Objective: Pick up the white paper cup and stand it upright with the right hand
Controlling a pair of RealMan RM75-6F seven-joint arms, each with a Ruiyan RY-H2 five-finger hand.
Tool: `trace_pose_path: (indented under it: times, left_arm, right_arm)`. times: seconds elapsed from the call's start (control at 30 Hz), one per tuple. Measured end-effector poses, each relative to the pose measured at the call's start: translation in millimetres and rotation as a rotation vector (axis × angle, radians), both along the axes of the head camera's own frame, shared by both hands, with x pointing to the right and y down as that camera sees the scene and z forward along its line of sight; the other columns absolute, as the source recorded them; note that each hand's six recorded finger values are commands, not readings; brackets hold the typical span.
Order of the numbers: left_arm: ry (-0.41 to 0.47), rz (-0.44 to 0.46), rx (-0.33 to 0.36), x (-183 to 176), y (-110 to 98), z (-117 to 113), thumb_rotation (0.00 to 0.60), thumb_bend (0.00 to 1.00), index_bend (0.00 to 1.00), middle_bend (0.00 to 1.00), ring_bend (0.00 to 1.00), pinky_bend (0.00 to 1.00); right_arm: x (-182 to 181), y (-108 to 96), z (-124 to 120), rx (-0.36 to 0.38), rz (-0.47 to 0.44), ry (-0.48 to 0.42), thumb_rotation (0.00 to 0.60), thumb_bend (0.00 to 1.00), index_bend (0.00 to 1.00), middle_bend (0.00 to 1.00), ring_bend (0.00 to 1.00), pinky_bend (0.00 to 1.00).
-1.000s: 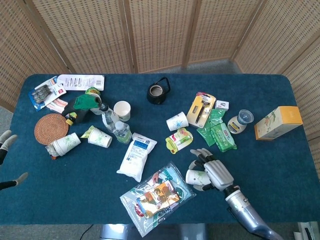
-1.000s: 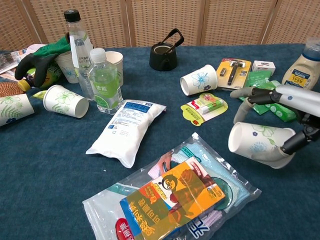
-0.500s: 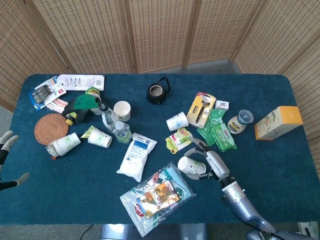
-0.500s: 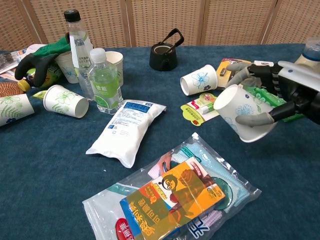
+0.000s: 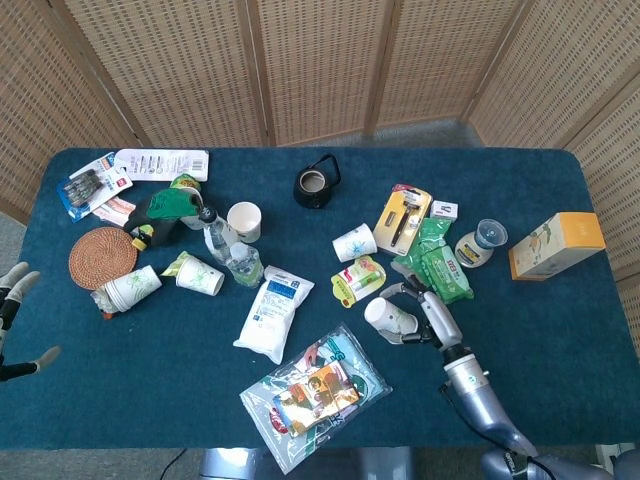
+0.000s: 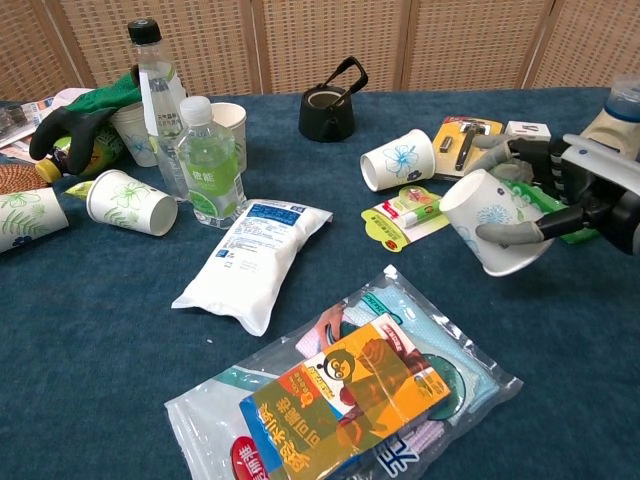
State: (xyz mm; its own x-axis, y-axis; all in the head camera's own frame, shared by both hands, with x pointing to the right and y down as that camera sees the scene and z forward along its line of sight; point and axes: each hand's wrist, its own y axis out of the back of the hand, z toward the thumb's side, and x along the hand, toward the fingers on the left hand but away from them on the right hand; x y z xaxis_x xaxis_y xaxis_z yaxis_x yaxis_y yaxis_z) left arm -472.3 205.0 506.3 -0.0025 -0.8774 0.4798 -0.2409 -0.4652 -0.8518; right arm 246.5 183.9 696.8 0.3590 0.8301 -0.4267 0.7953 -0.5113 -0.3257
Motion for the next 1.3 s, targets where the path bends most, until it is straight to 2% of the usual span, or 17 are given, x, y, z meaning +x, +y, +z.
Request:
trace_pose_path:
  times: [0.57,1.3]
  left_arm:
    - [-0.005,0.006,-0.011,2.2,0.9,3.5,0.6,0.24,0.0,0.0,0.0,0.0]
    - [-0.003,0.007,-0.012,3.5,1.3,3.8,0.6,0.24,0.0,0.0,0.0,0.0]
  right_arm:
    - [7.7,-1.4,23.2,-0.032,0.014,0.04,0.6,0.2,0.43,0.0,0.0,0.08]
    - [32.4,1.9,33.0,-0.046,0.036,0.041,0.6,0.18,0.41,0.0,0.0,0.08]
